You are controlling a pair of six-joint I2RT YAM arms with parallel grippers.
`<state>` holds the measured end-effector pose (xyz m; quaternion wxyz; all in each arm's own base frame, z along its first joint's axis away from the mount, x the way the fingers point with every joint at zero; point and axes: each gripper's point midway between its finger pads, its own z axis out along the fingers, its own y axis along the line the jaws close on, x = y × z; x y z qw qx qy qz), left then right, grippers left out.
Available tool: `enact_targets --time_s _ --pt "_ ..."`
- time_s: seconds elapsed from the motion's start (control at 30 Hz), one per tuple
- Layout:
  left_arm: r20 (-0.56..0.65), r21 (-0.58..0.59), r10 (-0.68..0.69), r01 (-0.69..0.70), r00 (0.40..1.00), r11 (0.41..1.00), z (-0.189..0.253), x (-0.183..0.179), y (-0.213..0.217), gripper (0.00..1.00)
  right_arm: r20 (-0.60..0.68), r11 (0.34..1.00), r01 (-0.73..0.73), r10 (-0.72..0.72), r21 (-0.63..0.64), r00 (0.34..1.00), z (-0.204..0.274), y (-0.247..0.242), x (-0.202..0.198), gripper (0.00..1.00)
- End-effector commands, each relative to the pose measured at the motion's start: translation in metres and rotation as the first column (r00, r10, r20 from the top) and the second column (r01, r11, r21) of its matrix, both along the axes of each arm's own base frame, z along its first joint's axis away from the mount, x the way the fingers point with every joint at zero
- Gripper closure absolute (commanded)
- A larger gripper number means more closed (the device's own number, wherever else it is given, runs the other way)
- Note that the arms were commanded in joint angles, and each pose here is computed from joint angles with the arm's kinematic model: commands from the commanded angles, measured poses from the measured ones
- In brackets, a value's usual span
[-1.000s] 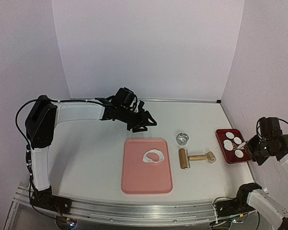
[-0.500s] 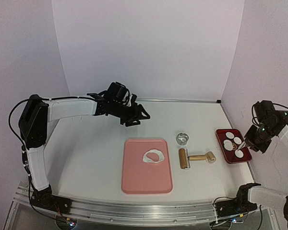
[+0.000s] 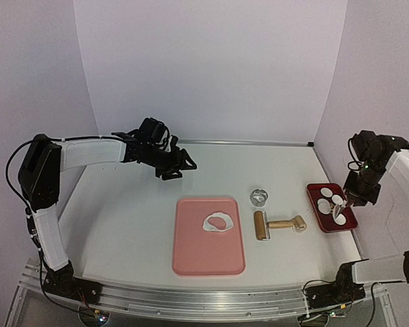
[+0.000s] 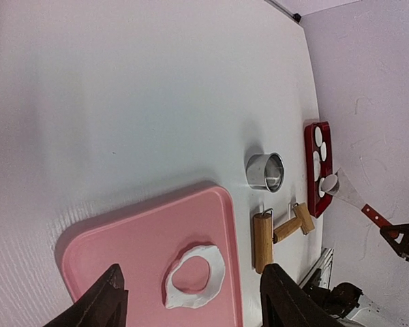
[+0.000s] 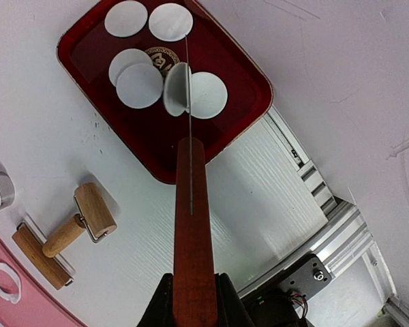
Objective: Roll out the dumpling wrappers from the dough
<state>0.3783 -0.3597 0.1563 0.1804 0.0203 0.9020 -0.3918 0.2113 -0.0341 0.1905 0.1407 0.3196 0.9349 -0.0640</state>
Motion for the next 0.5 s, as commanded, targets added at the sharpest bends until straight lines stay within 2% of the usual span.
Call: enact_targets --time_s 0.0,0.2,0.3,0.4,0.47 --pt "0.096 -0.009 0.034 -0.033 0.995 0.999 0.035 0.007 0.019 0.33 -0.002 0.996 -0.056 0.056 -0.068 0.998 0.022 -0.008 0.010 1.00" --pt "0.116 0.010 0.107 -0.109 0.987 0.994 0.038 0.017 0.054 0.31 -0.012 0.988 -0.077 0.076 -0.135 0.997 0.047 -0.009 0.015 1.00" --pt "0.127 0.025 0.136 -0.140 0.983 0.990 0.038 0.018 0.071 0.28 0.025 0.984 -0.096 0.101 -0.148 0.995 0.066 -0.006 0.020 1.00" --pt "0.119 0.016 0.160 -0.163 0.980 0.987 0.035 0.019 0.089 0.28 0.157 0.983 -0.181 0.182 -0.025 0.971 0.081 0.023 0.042 1.00" --pt "0.105 0.009 0.174 -0.176 0.979 0.984 0.030 0.018 0.101 0.28 0.281 0.958 -0.271 0.236 0.092 0.930 0.092 0.053 0.061 1.00"
